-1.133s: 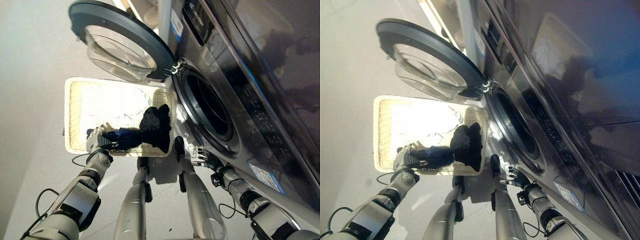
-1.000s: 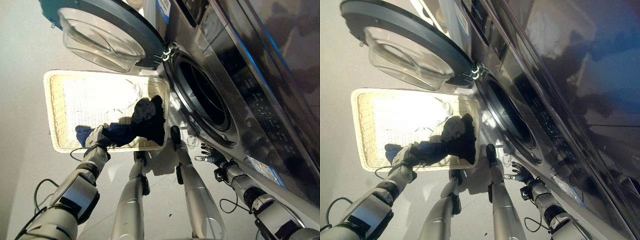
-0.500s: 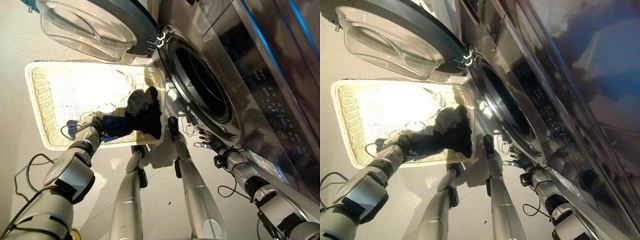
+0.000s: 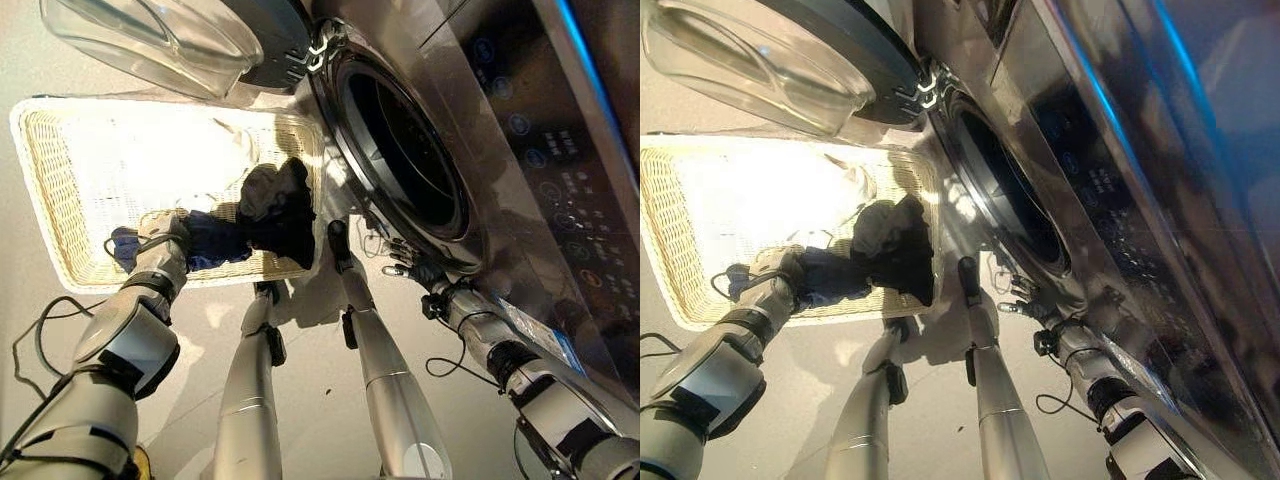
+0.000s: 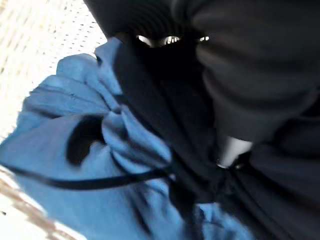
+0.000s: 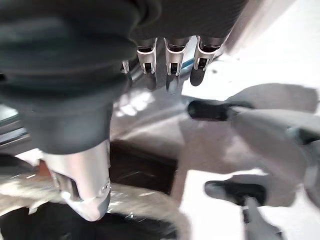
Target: Put the clothes into the washing machine.
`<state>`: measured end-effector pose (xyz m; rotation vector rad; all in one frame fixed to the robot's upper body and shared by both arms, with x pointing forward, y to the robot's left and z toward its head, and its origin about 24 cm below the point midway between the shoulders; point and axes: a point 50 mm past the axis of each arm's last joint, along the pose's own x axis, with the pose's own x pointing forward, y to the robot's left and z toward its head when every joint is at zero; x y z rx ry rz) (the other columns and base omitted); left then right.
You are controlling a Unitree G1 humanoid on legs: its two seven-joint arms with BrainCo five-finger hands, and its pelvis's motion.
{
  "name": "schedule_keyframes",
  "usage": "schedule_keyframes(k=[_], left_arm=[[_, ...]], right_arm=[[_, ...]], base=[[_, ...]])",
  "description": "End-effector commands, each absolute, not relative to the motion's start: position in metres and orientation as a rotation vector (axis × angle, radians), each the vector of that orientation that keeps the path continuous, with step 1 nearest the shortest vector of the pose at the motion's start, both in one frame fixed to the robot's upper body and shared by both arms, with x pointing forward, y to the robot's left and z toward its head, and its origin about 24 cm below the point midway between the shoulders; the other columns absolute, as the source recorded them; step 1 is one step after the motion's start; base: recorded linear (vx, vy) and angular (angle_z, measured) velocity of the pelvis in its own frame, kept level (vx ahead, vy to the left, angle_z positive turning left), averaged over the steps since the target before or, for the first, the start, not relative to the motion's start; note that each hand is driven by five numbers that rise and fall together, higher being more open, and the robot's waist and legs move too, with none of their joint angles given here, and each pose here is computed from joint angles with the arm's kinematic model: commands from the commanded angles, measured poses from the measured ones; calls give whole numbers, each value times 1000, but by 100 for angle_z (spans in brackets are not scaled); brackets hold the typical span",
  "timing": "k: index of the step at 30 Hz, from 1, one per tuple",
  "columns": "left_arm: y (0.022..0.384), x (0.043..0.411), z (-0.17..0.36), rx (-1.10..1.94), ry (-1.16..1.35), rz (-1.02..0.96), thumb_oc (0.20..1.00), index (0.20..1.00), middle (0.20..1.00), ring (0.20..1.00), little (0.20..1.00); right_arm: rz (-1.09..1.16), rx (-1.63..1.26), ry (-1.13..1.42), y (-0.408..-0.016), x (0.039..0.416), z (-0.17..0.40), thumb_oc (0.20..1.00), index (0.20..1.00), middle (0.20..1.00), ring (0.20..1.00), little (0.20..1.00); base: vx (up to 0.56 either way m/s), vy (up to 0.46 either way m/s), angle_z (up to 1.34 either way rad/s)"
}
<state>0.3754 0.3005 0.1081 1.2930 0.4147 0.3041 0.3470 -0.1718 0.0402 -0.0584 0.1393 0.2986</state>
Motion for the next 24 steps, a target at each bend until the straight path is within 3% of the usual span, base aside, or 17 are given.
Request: schedule_keyframes(k=[1, 16, 24], left_arm=[[265, 382, 93, 1148, 327, 207, 200, 200, 200, 200, 200], [291, 342, 58, 954, 302, 386, 200, 200, 200, 200, 200], [287, 313, 54, 816, 143, 454, 200, 200, 200, 200, 200]], right_arm=[[291, -37, 61, -176, 348, 56, 1000, 1000, 1000, 1000, 1000], [261, 33, 11, -180, 336, 59, 1000, 1000, 1000, 1000, 1000], [309, 88, -109, -154, 327, 82, 1000, 1000, 1000, 1000, 1000]], base=[[-27, -50, 8], [-30, -75, 16], [-7, -59, 18]])
